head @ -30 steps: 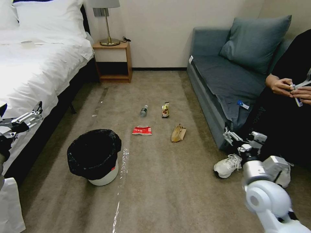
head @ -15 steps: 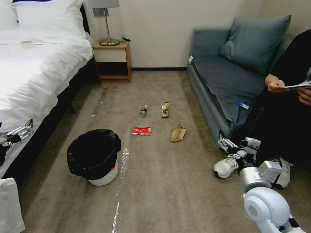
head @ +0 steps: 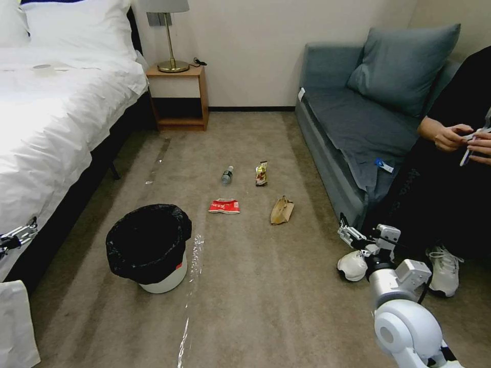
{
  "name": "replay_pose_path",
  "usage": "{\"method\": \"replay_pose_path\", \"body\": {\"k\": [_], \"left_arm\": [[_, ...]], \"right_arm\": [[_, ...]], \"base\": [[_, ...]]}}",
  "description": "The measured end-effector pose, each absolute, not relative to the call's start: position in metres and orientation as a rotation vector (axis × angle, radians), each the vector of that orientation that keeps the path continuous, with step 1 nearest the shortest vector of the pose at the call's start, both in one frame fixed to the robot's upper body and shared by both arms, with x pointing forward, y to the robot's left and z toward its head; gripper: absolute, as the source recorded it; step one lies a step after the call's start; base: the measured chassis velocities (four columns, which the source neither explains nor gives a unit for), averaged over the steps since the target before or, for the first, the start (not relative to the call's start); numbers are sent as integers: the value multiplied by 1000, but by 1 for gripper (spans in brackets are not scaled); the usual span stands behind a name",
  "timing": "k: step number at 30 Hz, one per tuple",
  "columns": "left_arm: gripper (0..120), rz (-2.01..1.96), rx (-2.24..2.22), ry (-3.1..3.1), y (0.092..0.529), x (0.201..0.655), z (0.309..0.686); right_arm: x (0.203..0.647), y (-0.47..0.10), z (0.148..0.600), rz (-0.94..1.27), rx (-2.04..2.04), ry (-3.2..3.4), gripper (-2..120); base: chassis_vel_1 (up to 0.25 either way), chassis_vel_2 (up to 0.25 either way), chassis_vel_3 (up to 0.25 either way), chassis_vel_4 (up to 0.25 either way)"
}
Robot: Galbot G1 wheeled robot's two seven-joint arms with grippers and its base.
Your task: Pick up the trash bin, then pick up the garbage on the floor and place it into the trash bin.
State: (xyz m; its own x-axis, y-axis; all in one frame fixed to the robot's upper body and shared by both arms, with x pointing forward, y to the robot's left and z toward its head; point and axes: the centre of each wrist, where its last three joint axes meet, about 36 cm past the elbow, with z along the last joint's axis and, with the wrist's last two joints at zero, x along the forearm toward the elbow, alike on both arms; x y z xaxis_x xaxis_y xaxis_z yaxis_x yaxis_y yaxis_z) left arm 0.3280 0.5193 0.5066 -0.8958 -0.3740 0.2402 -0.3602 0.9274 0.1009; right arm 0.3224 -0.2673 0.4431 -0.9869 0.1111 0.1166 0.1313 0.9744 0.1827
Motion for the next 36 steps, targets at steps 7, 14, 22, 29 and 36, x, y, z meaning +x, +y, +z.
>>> {"method": "replay_pose_path", "body": {"k": [7,14,22,29,36], "left_arm": [[98,-56,423,-2777,499,377,489],[98,-70,341,-2733,481,410,482],[98,-73,326,-2728,477,413,480],[98,-106,180,-2692,432,433,470],[98,-143,138,-2632,414,446,450]], "right_arm": [[322,-269,443,-291,-195,-3018,100],[326,-271,434,-291,-217,-3009,100],[330,-270,431,-299,-218,-3009,100],[332,-269,429,-302,-215,-3004,100],[334,-276,419,-291,-243,-2994,100]], "base": [[0,0,0,0],[0,0,0,0],[0,0,0,0],[0,0,0,0],[0,0,0,0]]}}
